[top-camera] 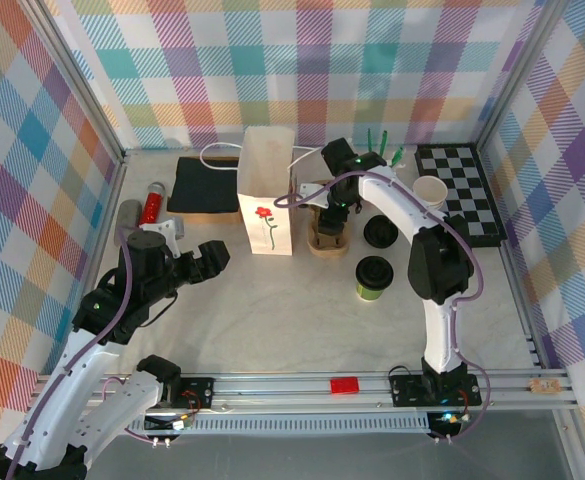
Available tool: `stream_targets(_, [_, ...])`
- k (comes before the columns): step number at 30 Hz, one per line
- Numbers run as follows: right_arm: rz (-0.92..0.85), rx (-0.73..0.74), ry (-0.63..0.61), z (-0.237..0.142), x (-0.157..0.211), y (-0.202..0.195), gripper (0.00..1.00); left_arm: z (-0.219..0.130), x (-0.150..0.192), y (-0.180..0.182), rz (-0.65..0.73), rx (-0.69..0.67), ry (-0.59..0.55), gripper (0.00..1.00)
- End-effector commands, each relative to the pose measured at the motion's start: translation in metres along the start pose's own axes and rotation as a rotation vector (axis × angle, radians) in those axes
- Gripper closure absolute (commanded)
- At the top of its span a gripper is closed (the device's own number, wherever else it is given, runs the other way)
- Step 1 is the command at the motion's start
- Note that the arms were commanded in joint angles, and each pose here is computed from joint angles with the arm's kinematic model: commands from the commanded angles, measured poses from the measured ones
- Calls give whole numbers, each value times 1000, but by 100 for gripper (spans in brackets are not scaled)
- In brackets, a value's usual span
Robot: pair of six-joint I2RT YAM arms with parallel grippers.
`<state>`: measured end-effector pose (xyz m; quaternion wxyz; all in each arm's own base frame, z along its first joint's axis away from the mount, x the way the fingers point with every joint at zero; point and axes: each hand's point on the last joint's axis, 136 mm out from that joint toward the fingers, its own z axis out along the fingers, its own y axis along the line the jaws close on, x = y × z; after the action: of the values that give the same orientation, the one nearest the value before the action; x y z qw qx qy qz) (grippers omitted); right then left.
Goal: Pack the takeout coffee
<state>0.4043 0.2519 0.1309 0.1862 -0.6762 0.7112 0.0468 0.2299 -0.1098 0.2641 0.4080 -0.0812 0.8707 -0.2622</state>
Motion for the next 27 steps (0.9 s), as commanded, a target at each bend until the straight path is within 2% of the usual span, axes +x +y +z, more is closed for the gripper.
stream_targets(1, [-1,-21,-22,0,-4,0,35,-7,-7,1,15,-14,-26,5])
stream_targets(6, [2,-19,-20,-1,-4,0,50,-7,-7,2,12,-16,-27,6])
stream_targets(13, [0,-7,-27,-5,-6,2,61,-8,-8,2,10,-17,-31,6])
stream_targets(19, [-19,35,-23,-15,-11,2,62,-7,-8,2,8,-14,-31,6])
stream_targets(27, [-12,149,-44,-61,-20,5,63,-11,-16,-1,20,-23,-50,6])
